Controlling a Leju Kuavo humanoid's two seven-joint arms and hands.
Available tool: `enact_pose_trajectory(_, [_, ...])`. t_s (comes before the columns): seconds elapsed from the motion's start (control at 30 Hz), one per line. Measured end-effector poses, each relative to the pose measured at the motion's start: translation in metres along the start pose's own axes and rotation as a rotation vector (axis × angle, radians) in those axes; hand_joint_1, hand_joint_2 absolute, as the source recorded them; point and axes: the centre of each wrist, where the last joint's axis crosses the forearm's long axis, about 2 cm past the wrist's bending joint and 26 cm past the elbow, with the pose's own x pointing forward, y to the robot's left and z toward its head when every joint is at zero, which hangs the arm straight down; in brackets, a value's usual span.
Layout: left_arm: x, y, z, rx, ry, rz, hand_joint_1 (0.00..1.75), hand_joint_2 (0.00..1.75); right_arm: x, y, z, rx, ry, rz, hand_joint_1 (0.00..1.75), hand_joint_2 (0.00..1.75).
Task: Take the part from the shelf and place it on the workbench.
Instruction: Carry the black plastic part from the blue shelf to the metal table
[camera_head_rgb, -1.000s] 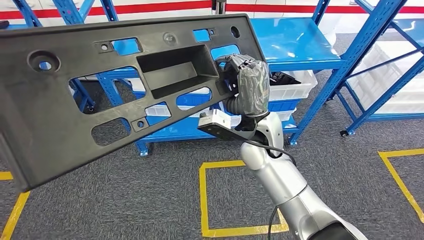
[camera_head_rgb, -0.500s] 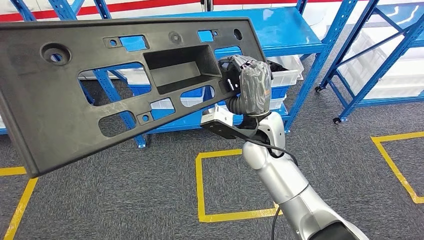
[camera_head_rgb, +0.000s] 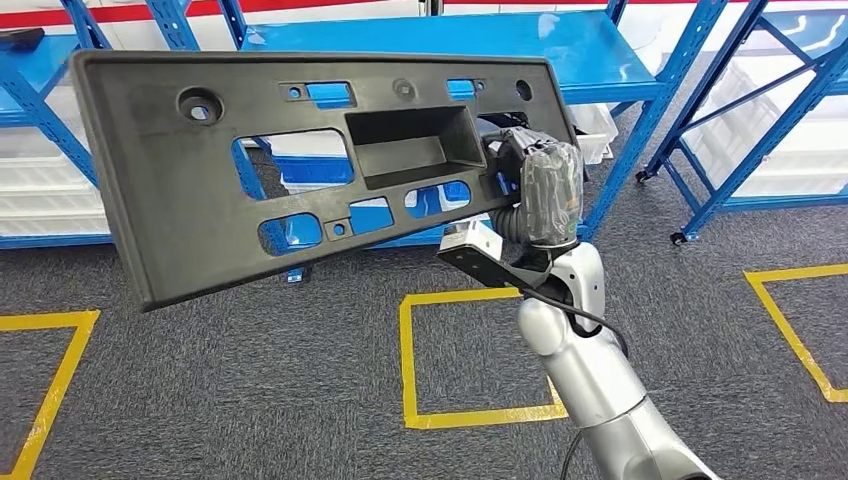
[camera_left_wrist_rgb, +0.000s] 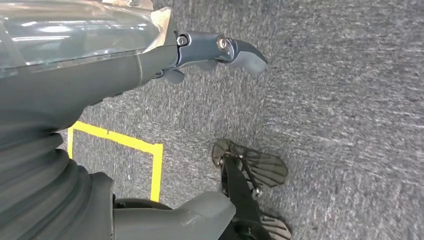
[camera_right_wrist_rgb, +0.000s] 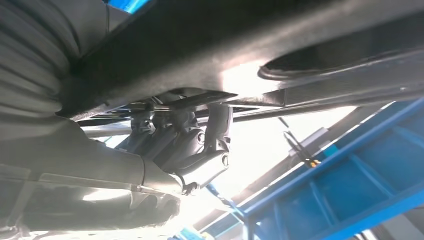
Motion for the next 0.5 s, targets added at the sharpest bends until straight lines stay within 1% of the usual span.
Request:
enact_pose_trajectory(0.23, [0.0059, -0.0018, -0.0012, -0.003, -0.005, 0.004, 0.0, 1.75, -0.0004, -0.0007, 0.0034, -0.001, 0.009, 0.002, 1.75, 1.75])
enact_pose_trajectory(0.5, [0.0075, 0.0002, -0.0022, 0.01, -0.007, 0.028, 0.0, 1.75, 0.0032, 0.003, -0.0048, 0.01, 0.008, -0.039, 1.75, 1.75])
